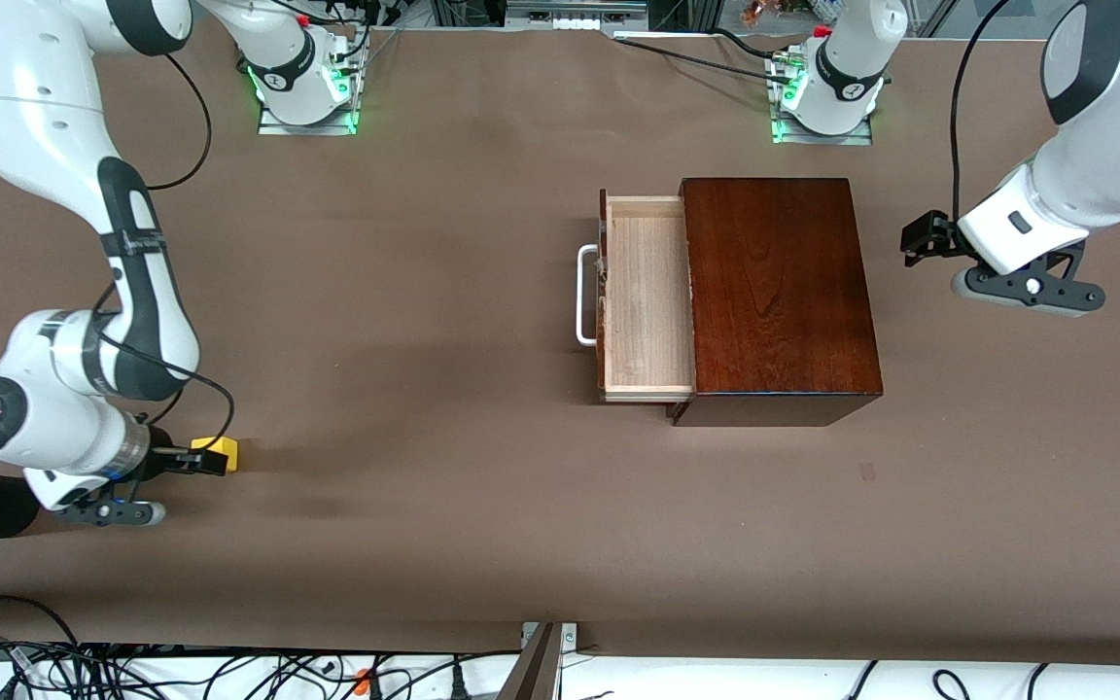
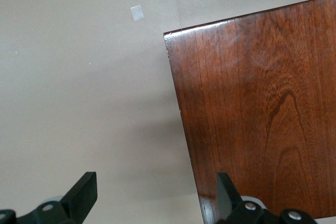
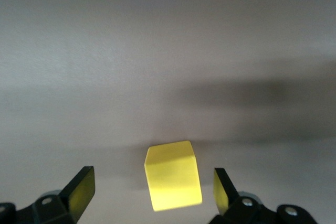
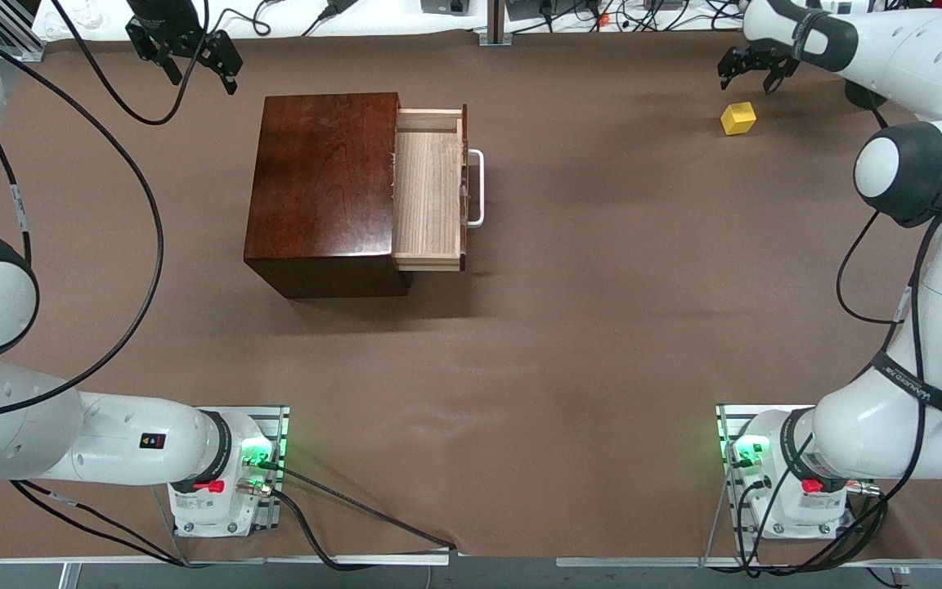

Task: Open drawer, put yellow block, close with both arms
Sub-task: 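Grasp the yellow cube with the right gripper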

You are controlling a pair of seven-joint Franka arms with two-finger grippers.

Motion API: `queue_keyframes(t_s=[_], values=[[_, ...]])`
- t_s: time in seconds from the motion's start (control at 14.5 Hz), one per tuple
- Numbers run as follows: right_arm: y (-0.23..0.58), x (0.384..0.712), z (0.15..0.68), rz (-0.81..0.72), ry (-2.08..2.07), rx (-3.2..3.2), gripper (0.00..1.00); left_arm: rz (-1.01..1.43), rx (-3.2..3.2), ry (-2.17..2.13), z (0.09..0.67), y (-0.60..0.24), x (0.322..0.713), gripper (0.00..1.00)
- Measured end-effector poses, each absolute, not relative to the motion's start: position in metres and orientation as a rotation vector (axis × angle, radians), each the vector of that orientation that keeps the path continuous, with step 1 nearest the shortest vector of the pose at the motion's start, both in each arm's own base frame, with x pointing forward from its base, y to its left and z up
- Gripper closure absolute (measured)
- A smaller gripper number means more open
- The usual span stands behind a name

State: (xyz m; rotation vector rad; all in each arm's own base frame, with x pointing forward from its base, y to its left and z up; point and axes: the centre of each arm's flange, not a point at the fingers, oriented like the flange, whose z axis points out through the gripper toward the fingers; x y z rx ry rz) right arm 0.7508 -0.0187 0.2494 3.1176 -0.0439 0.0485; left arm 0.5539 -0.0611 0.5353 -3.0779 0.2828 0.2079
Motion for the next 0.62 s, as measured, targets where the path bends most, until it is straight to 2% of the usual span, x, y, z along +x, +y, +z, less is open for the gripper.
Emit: queue_keyframes(t_s=[0.35, 0.48, 0.62], values=[[-0.023, 0.745, 0.208, -0.018, 0.052, 3.116, 0.00, 0.195, -3.083, 0.248, 0.573, -0.051, 0.556, 0.00], [-0.024, 0.742, 0.199, -0.041, 0.098, 3.115, 0.18, 0.198, -3.086, 0.227, 0.578, -0.044, 0.562, 0.00], [-0.025, 0.740, 0.195, -0.054, 0.135, 3.115, 0.41, 0.216, -3.087, 0.160, 0.572, -0.039, 0.566, 0.00]])
